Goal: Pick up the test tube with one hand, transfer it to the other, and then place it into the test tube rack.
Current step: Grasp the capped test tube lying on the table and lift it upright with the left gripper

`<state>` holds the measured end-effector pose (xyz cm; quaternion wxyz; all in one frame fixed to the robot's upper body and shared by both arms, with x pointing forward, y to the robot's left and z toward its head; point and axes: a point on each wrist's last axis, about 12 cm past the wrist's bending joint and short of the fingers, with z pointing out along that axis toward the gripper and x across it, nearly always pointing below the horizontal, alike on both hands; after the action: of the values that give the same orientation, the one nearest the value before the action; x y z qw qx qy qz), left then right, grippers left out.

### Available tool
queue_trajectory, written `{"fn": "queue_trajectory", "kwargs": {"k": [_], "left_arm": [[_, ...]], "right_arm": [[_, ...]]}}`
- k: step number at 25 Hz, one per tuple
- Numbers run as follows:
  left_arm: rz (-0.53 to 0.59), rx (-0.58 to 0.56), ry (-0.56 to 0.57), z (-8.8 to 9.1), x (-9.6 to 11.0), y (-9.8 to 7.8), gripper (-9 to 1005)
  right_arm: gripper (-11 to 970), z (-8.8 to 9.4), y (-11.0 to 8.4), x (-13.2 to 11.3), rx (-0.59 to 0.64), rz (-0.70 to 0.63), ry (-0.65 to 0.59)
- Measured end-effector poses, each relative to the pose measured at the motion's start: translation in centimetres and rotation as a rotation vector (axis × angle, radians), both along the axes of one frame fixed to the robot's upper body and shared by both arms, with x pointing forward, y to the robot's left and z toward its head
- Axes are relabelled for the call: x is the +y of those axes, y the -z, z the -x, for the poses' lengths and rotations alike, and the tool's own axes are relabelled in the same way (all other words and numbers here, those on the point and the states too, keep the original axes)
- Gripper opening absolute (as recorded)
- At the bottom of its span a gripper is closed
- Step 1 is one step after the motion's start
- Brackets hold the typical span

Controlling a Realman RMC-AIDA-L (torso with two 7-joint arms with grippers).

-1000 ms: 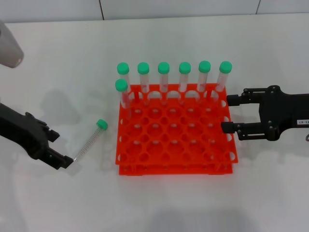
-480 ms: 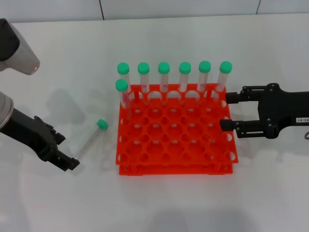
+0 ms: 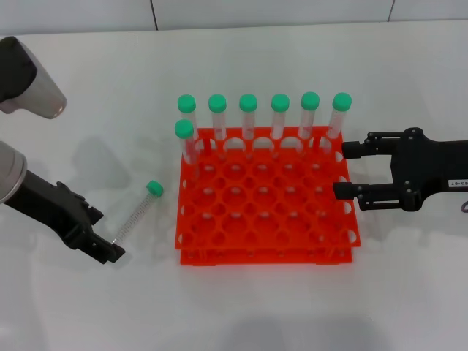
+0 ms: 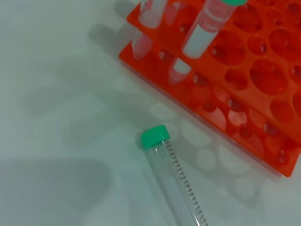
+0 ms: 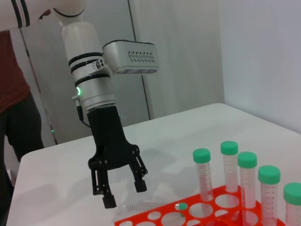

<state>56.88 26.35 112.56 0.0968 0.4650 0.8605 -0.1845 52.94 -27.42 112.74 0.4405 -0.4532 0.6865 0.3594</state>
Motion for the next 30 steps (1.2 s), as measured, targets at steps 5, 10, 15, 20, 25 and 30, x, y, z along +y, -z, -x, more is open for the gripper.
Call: {"fn": "queue_trajectory", "kwargs": {"k": [5, 10, 15, 20, 25, 30], "left_arm": [[0.001, 0.003, 0.003, 0.02, -0.03, 0.09, 845], [-0.001, 0.001, 0.002, -0.02, -0.01, 0.13, 837], [-0.001, 0.002, 0.002, -0.01, -0.05, 0.29, 830], [-0.005, 0.008, 0.006, 0.04, -0.09, 0.5, 823], [-0.006, 0.007, 0.008, 0.03, -0.11, 0.52, 815], [-0.006, 0.007, 0.009, 0.07, -0.1, 0.56, 808]], "right_arm": [[696, 0.01, 0.02, 0.0, 0.001, 0.0, 0.0], [696, 0.02, 0.05, -0.01, 0.001, 0.0, 0.0], [696, 0.02, 0.05, -0.01, 0.0, 0.0, 0.0], [696, 0.06, 0.11, -0.04, 0.0, 0.001, 0.0], [696, 0.05, 0.1, -0.04, -0.001, 0.001, 0.0], [695, 0.04, 0.09, -0.03, -0.001, 0.001, -0.001]]}}
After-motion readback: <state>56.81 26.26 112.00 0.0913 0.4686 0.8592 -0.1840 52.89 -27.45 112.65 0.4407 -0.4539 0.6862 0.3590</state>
